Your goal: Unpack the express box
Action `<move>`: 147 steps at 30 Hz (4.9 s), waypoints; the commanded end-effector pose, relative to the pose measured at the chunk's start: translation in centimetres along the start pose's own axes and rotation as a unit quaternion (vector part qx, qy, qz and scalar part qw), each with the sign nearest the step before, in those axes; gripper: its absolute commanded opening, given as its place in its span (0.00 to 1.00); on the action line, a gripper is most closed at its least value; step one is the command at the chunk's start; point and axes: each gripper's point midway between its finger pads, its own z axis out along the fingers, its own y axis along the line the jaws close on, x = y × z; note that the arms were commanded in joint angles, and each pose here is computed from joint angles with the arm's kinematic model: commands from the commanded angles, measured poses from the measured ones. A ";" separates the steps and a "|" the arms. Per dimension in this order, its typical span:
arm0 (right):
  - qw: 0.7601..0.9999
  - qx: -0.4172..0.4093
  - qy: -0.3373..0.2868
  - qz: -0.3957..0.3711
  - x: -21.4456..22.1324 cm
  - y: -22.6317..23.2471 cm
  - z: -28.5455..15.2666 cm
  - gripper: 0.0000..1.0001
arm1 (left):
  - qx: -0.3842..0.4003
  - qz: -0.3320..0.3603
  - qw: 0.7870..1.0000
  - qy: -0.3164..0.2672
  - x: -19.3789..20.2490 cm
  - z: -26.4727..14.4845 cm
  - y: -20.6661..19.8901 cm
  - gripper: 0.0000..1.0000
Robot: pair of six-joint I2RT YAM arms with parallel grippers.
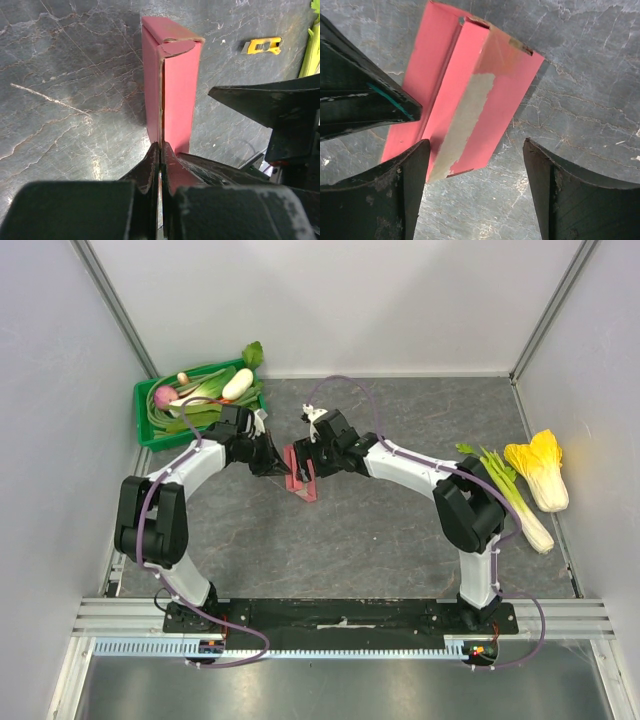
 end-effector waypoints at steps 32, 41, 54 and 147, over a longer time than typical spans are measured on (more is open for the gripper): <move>0.986 0.144 -0.064 0.050 -1.2 -6.7 -3.6 0.66 | -0.019 0.070 0.997 -0.034 -2.9 -3.6 -2.4 0.02; 0.989 0.091 -0.118 0.006 -5.8 -3.4 -5.4 0.61 | -0.021 0.058 0.998 -0.029 -2.9 -3.8 -2.6 0.02; 0.996 -0.031 -0.043 0.071 -3.1 -0.1 1.1 0.54 | -0.014 0.026 0.999 -0.030 -2.6 -3.7 -2.8 0.02; 0.988 -0.096 -0.077 0.096 -6.8 -0.1 -0.3 0.00 | -0.082 0.026 0.995 -0.058 -3.4 -3.7 0.0 0.02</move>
